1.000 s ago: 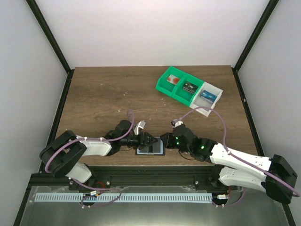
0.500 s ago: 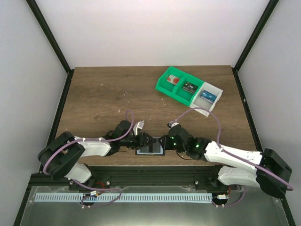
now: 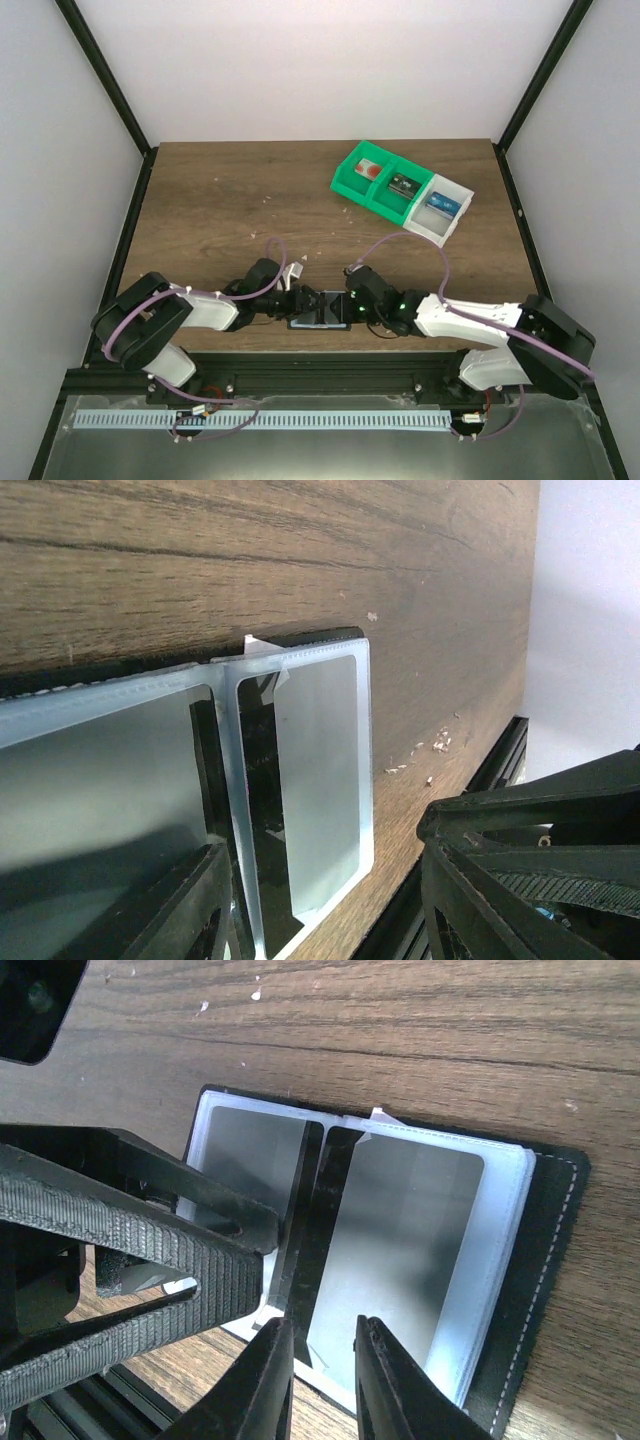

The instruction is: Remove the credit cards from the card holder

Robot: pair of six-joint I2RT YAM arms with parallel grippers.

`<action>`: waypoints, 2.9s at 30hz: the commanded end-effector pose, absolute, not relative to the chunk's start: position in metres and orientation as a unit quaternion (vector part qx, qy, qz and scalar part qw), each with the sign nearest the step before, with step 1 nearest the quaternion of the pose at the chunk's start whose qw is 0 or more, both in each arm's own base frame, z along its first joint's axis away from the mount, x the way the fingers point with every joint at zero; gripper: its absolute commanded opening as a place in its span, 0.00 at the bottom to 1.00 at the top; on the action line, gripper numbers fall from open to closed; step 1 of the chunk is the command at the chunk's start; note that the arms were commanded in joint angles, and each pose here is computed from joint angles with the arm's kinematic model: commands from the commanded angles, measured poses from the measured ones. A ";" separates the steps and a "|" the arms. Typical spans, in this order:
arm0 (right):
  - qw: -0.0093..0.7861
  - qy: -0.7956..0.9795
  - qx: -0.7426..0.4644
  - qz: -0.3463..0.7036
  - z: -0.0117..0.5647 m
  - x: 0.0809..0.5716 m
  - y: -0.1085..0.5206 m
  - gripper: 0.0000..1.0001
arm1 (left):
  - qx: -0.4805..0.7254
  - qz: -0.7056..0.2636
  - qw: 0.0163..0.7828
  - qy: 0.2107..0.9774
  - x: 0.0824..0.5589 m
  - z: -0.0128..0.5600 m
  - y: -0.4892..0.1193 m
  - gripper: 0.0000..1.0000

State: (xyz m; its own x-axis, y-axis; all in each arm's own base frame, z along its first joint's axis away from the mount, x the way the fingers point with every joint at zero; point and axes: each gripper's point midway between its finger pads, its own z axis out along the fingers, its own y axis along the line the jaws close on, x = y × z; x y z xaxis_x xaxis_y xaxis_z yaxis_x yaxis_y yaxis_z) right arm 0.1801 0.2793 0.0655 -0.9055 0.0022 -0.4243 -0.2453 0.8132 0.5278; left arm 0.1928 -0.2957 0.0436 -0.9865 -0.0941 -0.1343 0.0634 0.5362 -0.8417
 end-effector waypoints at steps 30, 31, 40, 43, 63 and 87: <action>0.175 0.952 -0.043 0.247 0.020 0.180 0.262 0.15 | -0.009 -0.463 0.080 0.883 0.193 0.022 -0.290 0.38; 0.176 0.952 -0.043 0.247 0.020 0.180 0.262 0.15 | -0.009 -0.463 0.079 0.883 0.193 0.021 -0.290 0.37; 0.174 0.953 -0.038 0.245 0.017 0.179 0.260 0.14 | -0.007 -0.469 0.073 0.880 0.191 0.019 -0.292 0.24; 0.173 0.953 -0.038 0.245 0.017 0.179 0.260 0.14 | -0.006 -0.471 0.075 0.879 0.192 0.020 -0.293 0.20; 0.190 0.948 -0.038 0.251 0.032 0.185 0.264 0.14 | -0.002 -0.474 0.067 0.878 0.190 0.017 -0.295 0.05; 0.163 0.958 -0.033 0.234 0.010 0.177 0.257 0.13 | -0.001 -0.492 0.077 0.867 0.191 0.030 -0.297 0.00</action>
State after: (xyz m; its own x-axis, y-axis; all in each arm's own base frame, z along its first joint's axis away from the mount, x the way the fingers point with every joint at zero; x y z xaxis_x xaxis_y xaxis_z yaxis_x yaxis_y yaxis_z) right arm 0.1821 0.2662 0.0261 -0.9304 0.0128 -0.3663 -0.1735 0.8651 0.4707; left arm 0.1931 -0.2985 0.0253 -0.9900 -0.0777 -0.1176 0.0596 0.5252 -0.8489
